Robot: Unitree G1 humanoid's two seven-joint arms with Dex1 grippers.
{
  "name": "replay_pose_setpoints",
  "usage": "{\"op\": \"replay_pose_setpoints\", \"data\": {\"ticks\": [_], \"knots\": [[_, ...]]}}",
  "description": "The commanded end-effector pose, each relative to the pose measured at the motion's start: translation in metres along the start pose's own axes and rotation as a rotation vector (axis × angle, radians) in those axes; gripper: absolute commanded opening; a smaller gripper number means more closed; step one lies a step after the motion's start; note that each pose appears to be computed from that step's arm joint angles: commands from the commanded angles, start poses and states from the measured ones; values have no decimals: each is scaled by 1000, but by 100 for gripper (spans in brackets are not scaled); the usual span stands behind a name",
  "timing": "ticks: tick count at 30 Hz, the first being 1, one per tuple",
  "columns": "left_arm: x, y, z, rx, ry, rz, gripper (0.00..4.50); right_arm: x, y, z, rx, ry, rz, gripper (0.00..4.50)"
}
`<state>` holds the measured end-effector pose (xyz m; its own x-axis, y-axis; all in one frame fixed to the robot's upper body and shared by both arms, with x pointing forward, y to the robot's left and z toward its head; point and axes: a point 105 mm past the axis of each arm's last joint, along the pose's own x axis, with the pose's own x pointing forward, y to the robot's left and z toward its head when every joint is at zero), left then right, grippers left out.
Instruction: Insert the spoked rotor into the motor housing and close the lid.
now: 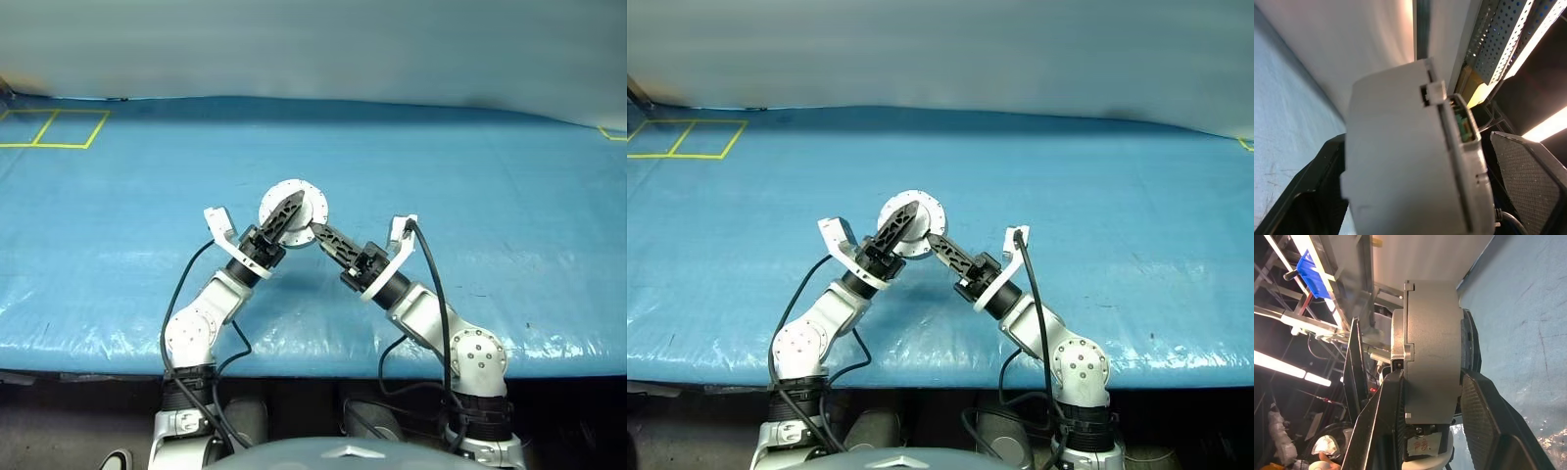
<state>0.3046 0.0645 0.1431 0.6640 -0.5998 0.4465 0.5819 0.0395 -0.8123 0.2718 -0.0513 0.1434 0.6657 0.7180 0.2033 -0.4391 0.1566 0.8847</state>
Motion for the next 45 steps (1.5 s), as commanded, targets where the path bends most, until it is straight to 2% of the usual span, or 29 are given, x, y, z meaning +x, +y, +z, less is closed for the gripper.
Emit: {"op": "replay_pose_setpoints", "data": {"ticks": [1, 4, 8, 18, 21, 25, 29, 32, 34, 38, 45], "knots": [[1, -11, -9, -13, 8, -30, 448, 3, 18, 6, -17, -32, 76, 128], [-4, -6, -12, -3, 24, 4, 390, 4, 17, 6, -16, -31, 74, 128], [-9, 4, -13, 14, 35, 69, 268, 4, 17, 7, -23, -34, 70, 128], [-4, 4, -5, 44, 9, 62, 264, 4, 15, 9, -33, -46, 53, 128], [-2, -8, -4, 19, -3, -24, 264, 5, 10, 11, -40, -68, 13, 128], [1, 2, -14, 31, 52, 51, 264, 7, 6, 10, -30, -73, -9, 128], [5, 2, -14, 42, 53, 47, 264, 8, 5, 9, -33, -80, -20, 128], [7, 3, -9, 53, 35, 53, 264, 9, 7, 9, -34, -82, -7, 229], [6, 0, -7, 45, 18, 26, 243, 10, 8, 9, -35, -81, -4, 295], [6, 5, -9, 79, 46, 61, 240, 10, 8, 6, -37, -64, -4, 427], [8, 8, 3, 115, -1, 80, 240, 9, 7, 8, -62, -68, -13, 431]]}}
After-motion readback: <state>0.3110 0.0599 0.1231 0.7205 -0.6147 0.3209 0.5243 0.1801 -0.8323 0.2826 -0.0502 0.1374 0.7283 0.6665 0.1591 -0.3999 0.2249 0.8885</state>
